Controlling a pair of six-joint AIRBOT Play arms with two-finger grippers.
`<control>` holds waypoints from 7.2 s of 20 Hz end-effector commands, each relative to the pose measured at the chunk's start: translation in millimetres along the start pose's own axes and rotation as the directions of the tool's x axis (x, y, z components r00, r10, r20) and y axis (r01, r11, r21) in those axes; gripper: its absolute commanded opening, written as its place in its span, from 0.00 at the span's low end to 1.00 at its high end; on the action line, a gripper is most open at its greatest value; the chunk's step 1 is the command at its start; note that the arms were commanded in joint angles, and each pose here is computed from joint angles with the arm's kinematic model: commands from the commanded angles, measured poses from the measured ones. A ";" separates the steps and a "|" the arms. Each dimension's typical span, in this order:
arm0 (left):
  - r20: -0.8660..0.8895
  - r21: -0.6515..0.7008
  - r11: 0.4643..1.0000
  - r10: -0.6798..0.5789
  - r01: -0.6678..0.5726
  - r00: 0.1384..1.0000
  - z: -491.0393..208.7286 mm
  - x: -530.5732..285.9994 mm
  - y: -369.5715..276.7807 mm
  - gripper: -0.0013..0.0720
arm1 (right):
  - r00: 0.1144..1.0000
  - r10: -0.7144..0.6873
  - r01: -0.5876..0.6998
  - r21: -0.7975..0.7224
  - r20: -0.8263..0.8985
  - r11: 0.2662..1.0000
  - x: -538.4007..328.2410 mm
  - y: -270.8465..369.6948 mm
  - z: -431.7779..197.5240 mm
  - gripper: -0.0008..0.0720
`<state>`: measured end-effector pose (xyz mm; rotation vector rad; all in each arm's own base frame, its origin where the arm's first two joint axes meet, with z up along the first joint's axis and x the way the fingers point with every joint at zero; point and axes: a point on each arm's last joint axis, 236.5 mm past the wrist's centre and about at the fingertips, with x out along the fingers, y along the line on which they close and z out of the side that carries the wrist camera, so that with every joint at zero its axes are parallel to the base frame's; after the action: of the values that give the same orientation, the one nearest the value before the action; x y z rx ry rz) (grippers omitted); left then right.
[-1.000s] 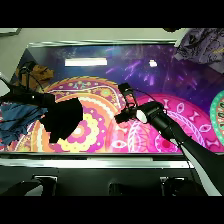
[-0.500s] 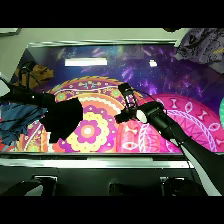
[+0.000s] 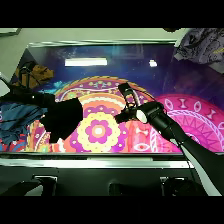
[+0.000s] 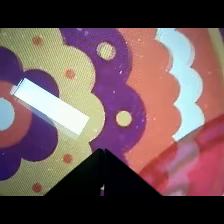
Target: Fold the clothes and pants, and hang the long-sleeved shirts on hangers.
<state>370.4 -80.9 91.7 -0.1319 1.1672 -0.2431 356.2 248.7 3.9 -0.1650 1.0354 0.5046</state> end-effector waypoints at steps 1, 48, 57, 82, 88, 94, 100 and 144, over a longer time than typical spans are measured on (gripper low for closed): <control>-0.028 -0.020 0.999 0.041 -0.042 0.999 -6.1 3.0 10.8 1.00 | 1.000 0.001 -0.001 -0.001 -0.001 1.000 0.1 0.6 0.1 0.05; -0.013 -0.177 0.966 -0.196 0.190 0.981 17.2 67.9 -83.8 1.00 | 0.905 0.426 -0.299 0.750 0.025 0.590 -35.0 -69.8 -132.7 0.61; -0.017 -0.185 0.966 -0.189 0.183 0.982 17.0 68.5 -79.1 1.00 | 0.863 0.462 -0.201 0.699 -0.206 0.687 23.9 -6.2 -172.4 0.67; -0.005 -0.480 0.773 -0.474 0.414 0.880 -30.5 226.1 -105.5 0.97 | 0.881 0.418 -0.172 0.671 -0.223 0.721 -33.6 -22.2 -167.5 0.05; -0.012 -0.510 0.748 -0.500 0.424 0.866 -30.5 234.9 -114.3 0.04 | 0.885 0.412 -0.172 0.670 -0.217 0.722 -32.6 -23.6 -165.9 0.05; 0.252 -0.349 0.829 -0.367 0.438 0.896 90.4 112.1 -61.1 0.03 | 0.990 0.135 -0.108 0.426 -0.033 0.898 -82.3 -89.6 -46.9 0.05; 0.614 -0.093 0.987 -0.047 0.131 0.788 168.2 -150.0 -23.5 0.03 | 0.881 -0.165 0.074 0.215 0.443 0.974 -280.4 -123.1 114.2 0.05; -0.003 -0.617 0.762 -0.255 0.199 0.967 -63.3 65.1 3.2 0.75 | 0.972 -0.104 0.188 0.433 -0.210 0.881 -41.0 -200.7 44.5 0.05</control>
<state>369.3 -33.9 14.8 -0.6167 1.2938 0.0757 476.6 76.5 33.5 0.1309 1.2728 0.0969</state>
